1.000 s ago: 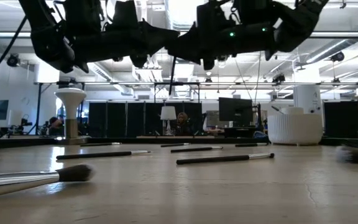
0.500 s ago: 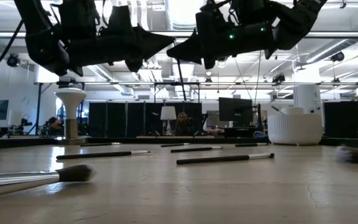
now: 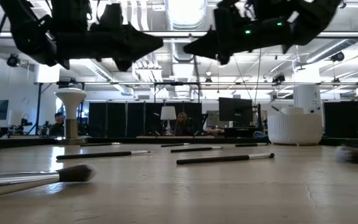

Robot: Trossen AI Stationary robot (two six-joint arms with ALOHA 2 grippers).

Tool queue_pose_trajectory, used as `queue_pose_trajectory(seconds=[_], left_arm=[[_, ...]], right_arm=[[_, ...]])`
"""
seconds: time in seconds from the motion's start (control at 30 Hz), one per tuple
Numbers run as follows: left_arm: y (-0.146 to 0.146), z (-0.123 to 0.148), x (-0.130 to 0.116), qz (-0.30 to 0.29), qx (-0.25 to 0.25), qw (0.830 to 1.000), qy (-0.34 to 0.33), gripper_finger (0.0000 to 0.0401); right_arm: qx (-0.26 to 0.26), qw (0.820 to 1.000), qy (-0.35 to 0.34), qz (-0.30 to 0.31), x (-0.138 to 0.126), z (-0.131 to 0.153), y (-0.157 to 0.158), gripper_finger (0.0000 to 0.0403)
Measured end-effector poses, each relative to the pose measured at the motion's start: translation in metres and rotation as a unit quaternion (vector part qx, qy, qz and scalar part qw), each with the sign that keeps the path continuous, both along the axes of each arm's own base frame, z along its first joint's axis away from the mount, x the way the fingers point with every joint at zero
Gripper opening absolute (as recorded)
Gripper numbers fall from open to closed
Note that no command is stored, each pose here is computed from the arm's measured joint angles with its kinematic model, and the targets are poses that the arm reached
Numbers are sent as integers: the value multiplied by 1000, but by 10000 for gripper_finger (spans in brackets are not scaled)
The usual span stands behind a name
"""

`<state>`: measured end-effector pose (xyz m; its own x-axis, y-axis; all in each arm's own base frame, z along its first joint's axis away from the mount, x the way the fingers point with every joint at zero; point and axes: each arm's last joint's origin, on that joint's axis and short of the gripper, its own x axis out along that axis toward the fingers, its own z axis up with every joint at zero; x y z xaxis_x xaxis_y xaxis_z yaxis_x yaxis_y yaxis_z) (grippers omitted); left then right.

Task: Put items in baskets/containers
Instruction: Put the black eyeshadow brush into the white organizer

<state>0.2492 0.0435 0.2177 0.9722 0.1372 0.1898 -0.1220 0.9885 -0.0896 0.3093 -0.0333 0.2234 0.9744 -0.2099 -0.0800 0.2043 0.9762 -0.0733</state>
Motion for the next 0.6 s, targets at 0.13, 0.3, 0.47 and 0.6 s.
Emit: queue_pose_trajectory(seconds=[0.13, 0.3, 0.47, 0.6], left_arm=[[-3, -2, -14, 3, 14, 1000, 8, 49], [-5, -19, -31, 4, 17, 999, 34, 39], [-6, -32, -39, 6, 22, 999, 46, 16], [-6, -36, -42, 8, 23, 999, 37, 2]], right_arm=[[-10, 999, -14, -30, -31, 7, -1, 13], [-15, 993, -22, -117, -78, 14, -6, 12], [-19, 979, -36, -199, -120, 7, -12, 12], [-20, 970, -52, -236, -142, 2, -21, 12]])
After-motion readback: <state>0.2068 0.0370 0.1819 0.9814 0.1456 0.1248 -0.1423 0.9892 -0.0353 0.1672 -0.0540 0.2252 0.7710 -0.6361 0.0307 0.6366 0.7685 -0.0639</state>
